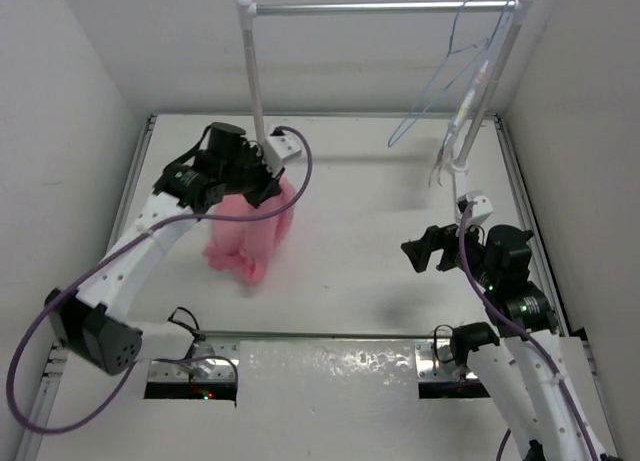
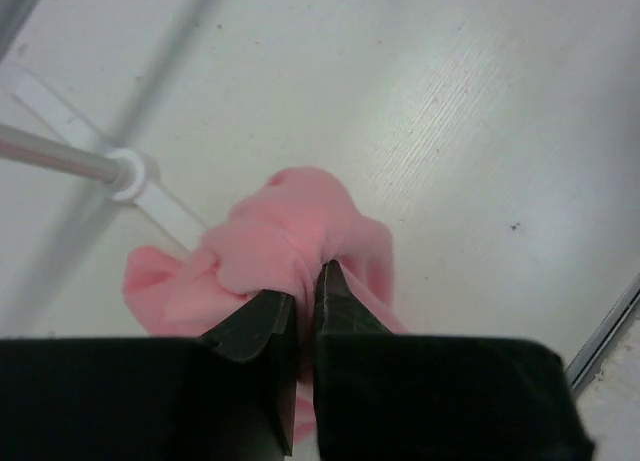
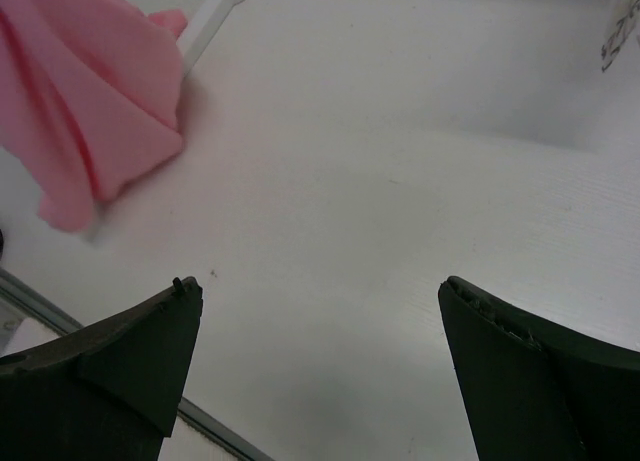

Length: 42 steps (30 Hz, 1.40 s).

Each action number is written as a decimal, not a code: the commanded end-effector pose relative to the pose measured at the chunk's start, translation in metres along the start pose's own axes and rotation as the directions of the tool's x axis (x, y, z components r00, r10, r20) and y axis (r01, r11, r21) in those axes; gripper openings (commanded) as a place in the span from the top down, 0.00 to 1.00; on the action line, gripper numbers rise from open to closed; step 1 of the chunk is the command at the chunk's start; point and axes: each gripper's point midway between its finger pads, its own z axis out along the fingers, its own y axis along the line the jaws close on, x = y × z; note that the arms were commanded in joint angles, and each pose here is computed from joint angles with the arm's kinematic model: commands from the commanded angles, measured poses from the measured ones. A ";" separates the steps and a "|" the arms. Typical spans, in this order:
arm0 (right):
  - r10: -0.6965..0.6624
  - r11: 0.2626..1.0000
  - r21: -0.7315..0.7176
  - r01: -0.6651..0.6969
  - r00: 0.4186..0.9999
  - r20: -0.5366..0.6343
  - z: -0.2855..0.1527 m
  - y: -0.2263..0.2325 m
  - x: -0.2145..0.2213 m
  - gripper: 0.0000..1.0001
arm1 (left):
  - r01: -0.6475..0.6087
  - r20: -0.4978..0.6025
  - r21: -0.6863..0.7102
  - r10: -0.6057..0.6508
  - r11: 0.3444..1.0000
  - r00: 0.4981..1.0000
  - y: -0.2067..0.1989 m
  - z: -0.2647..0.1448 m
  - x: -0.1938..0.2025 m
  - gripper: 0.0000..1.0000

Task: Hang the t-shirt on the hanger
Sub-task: Move the T-shirt to the center of the board.

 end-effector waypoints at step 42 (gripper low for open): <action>0.051 0.936 -0.285 -0.206 0.881 -0.470 0.164 0.124 0.167 0.38 | 0.148 -0.306 -0.089 -0.168 0.985 0.937 0.049 0.097 0.119 0.49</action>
